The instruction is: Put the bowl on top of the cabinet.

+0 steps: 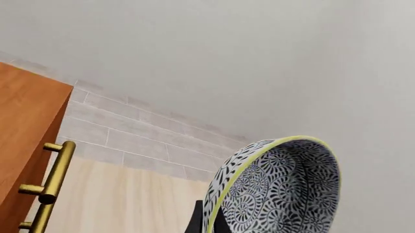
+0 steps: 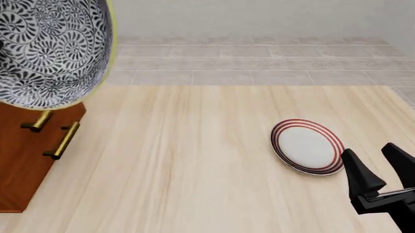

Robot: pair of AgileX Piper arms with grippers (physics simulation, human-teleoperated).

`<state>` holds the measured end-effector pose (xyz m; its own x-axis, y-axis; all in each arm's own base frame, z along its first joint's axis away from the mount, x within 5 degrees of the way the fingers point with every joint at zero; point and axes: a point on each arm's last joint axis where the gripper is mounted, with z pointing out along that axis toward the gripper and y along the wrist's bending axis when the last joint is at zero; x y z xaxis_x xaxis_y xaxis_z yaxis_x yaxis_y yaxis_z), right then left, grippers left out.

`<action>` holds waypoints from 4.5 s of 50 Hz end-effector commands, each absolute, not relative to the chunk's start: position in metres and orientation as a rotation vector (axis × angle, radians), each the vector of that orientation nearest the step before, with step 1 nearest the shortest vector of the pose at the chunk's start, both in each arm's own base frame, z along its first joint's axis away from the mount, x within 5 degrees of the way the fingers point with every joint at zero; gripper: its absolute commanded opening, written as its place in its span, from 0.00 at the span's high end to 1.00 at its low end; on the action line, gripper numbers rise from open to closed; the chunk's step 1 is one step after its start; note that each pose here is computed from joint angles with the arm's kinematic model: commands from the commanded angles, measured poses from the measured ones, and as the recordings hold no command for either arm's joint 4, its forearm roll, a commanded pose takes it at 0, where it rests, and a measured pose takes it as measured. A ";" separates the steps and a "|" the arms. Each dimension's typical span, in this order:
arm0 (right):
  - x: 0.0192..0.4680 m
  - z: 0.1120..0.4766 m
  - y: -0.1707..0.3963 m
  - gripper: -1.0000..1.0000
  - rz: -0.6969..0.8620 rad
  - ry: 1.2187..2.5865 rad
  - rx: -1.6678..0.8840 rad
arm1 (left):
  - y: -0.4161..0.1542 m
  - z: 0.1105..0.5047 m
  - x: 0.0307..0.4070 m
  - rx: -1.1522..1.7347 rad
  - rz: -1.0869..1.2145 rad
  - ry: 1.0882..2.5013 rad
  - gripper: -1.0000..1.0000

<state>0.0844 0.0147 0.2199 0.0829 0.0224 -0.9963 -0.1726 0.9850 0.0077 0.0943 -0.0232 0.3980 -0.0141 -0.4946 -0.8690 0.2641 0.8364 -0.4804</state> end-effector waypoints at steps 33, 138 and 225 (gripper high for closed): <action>0.084 0.220 0.015 0.00 0.143 1.482 -0.129 | 0.015 0.462 0.111 -0.468 -0.298 1.431 1.00; 0.084 0.220 0.015 0.00 0.143 1.481 -0.129 | 0.130 0.429 0.177 -0.809 0.144 1.345 1.00; 0.084 0.220 0.015 0.00 0.143 1.482 -0.129 | 0.127 0.443 0.171 -0.775 0.125 1.227 0.00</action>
<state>0.0844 0.0147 0.2199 0.0829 0.0224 -0.9963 -0.1726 0.9850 0.0078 0.1817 0.1385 0.4190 0.2858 -0.3452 -0.8940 -0.5352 0.7163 -0.4477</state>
